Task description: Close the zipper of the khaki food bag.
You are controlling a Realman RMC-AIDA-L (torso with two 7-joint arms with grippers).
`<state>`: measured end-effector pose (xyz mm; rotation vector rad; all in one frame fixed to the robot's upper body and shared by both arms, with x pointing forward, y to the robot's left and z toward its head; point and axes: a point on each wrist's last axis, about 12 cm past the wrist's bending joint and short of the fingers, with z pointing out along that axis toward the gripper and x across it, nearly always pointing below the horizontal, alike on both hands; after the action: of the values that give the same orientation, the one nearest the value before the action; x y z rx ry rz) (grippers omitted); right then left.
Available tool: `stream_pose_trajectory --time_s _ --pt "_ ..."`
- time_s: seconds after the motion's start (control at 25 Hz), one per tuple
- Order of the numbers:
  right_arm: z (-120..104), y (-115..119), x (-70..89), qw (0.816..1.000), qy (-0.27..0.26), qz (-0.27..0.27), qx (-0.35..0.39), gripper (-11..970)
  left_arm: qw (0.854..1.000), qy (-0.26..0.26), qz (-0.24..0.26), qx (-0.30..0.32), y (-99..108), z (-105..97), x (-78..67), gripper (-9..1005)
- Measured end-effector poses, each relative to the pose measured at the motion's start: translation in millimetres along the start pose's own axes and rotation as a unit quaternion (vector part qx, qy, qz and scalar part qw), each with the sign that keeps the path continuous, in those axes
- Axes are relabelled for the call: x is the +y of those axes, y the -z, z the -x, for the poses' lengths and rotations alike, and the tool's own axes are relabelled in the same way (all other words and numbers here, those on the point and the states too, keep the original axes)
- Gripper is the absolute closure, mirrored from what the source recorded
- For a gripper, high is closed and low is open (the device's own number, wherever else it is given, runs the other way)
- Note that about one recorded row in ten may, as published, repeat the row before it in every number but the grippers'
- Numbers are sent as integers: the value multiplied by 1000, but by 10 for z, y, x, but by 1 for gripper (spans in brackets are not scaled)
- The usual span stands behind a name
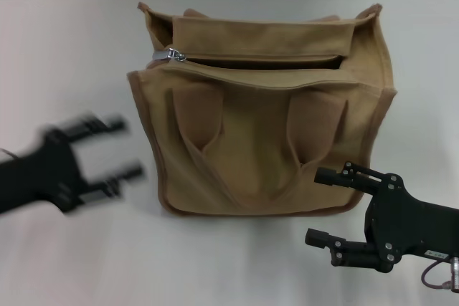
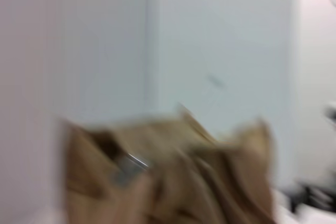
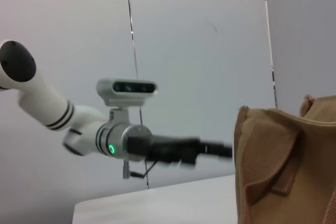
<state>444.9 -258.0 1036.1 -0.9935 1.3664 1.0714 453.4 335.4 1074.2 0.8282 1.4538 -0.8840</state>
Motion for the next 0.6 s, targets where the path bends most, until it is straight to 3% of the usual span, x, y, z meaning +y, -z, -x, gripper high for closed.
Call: stream_pose_trajectory --time_s 0.04,0.16,0.28,0.44,0.52,0.6 --pt "0 0 0 1000 0 0 0 132 1000 0 0 0 0 0 0 215" --pt "-23 -23 32 1000 2 -3 -6 132 994 -26 84 -58 174 43 16 216" --pt "-49 -47 66 1000 10 -9 -14 132 991 -28 115 -63 167 20 62 217" --pt "-56 -69 77 1000 9 -9 -18 132 995 -25 92 -22 -46 -34 165 218" --pt "-48 -87 71 1000 9 -6 -20 131 998 -34 56 19 -279 -60 238 218" --pt "-47 -91 72 1000 8 -6 -21 131 998 -36 48 28 -334 -66 254 219"
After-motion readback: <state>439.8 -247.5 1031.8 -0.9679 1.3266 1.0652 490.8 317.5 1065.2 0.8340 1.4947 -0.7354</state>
